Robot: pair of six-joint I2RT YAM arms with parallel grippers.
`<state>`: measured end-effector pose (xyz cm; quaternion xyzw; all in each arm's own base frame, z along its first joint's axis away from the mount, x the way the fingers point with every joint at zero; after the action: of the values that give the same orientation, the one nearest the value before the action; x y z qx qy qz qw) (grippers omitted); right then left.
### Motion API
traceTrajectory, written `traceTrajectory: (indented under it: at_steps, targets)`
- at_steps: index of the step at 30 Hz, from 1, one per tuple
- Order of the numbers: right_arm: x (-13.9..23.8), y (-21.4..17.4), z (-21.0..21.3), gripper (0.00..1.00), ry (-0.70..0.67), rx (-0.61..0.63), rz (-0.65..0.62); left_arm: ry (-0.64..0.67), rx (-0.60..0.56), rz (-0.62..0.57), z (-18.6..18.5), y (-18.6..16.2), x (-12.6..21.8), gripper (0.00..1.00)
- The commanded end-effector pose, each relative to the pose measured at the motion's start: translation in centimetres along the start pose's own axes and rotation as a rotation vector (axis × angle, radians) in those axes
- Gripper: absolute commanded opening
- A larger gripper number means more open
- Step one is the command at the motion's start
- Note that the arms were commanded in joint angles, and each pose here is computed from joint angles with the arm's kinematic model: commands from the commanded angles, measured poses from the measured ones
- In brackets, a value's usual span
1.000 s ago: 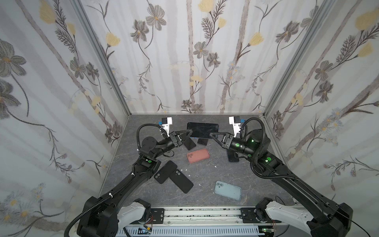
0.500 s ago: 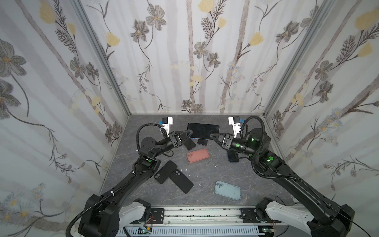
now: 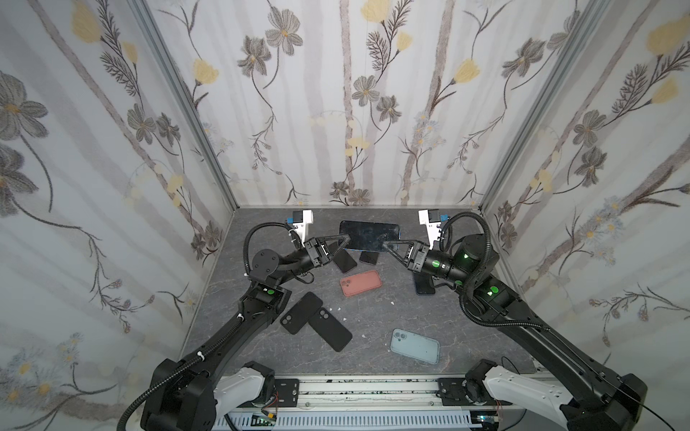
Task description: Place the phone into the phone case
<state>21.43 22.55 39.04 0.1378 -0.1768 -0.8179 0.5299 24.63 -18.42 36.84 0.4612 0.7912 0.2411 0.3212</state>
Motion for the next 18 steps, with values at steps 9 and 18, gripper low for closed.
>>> traceTrajectory:
  at_steps: [9,18]
  targets:
    - [-1.7,1.1,-0.3,0.0,0.039,0.013,-0.015,0.116,-0.019,-0.084,2.7,1.4,1.6,0.4]
    - [-1.2,2.1,-2.2,0.0,-0.026,-0.019,-0.058,0.248,-0.034,-0.137,4.2,2.4,4.1,0.59]
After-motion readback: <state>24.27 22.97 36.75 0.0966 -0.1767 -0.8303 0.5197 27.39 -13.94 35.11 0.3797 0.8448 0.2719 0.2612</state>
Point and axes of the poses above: each gripper's point midway between its finger pads, its own x axis back along the fingers, its own z axis along the line the jaws close on, y = z × x, the point moved 6 cm from there along x, back along the fingers, and after that the axes turned 14 degrees about -x, right-handed, at the moved point
